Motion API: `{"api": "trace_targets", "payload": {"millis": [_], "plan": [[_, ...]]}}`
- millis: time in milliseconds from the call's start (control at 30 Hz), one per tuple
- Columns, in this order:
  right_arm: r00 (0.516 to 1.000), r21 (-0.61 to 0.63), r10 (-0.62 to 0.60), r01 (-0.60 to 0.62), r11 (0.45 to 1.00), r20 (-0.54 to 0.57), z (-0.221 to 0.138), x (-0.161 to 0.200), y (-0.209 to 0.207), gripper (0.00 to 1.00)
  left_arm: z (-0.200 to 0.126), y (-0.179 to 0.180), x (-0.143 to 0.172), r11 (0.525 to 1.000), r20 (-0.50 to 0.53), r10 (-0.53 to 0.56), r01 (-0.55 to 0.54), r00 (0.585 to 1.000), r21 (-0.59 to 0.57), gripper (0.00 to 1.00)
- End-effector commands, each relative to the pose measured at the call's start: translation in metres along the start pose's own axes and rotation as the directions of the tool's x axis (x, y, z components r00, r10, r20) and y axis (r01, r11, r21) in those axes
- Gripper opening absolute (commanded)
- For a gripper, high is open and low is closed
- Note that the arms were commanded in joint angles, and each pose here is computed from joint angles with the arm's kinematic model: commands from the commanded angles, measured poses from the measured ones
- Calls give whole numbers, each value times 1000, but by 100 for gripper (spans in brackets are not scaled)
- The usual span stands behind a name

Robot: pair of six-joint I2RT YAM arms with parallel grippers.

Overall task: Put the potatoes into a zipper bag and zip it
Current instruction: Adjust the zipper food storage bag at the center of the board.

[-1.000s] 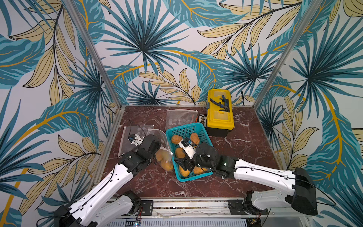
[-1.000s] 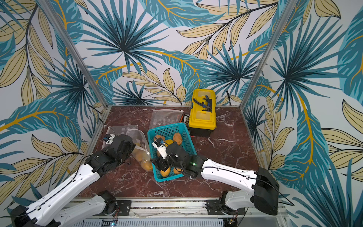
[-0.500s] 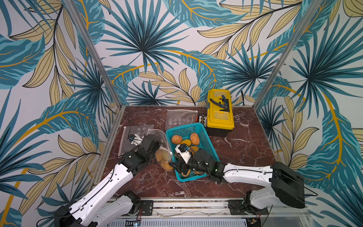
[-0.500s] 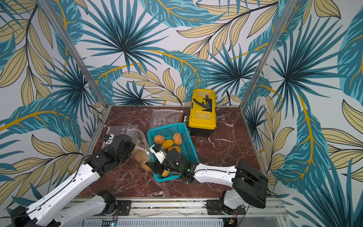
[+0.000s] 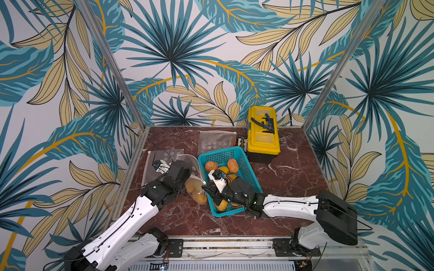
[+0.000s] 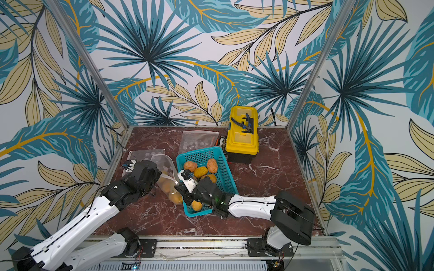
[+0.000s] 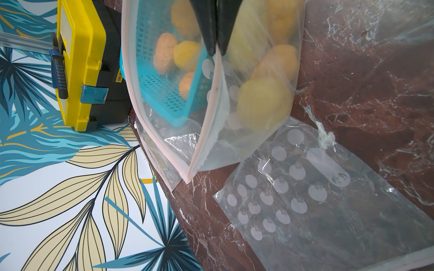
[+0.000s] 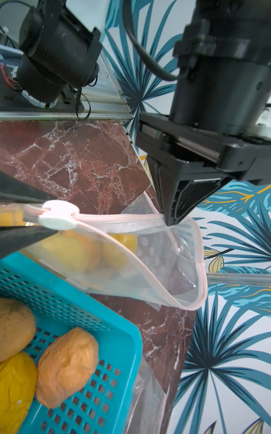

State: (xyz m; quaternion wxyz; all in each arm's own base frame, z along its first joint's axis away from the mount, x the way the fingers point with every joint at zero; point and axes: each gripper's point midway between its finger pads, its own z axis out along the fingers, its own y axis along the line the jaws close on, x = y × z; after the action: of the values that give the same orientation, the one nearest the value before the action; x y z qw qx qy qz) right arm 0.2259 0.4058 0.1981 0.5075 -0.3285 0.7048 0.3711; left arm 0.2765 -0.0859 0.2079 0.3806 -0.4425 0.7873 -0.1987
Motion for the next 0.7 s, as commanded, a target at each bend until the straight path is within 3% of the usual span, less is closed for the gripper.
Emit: {"api": "trace_targets", "payload": {"millis": [0,133,267,333,433,600,667], "plan": [[1000,22,-9,8,1000,23,2,-4,-3,9,-3,0,-4,1000,4,0,0,1000,3,0],[999,27,-14,12,1000,38,-1,-5,-4,1,-2,0,-4,1000,1,-1,1,1000,4,0],[998,40,-26,24,999,49,-3,-6,-6,0,-2,0,-1,1000,-15,8,-8,1000,3,0],[998,58,-39,36,998,55,-3,-8,-9,0,-4,1,4,1000,-50,20,-19,999,11,30],[996,68,-78,74,995,51,-6,-9,-11,0,-11,-1,11,998,-102,31,-26,994,49,61],[988,71,-155,154,986,18,-13,-8,-12,0,-34,-9,25,992,-227,58,-31,972,124,79],[983,65,-184,182,981,17,-18,-7,-12,0,-41,-10,31,990,-273,75,-39,959,136,81]]}}
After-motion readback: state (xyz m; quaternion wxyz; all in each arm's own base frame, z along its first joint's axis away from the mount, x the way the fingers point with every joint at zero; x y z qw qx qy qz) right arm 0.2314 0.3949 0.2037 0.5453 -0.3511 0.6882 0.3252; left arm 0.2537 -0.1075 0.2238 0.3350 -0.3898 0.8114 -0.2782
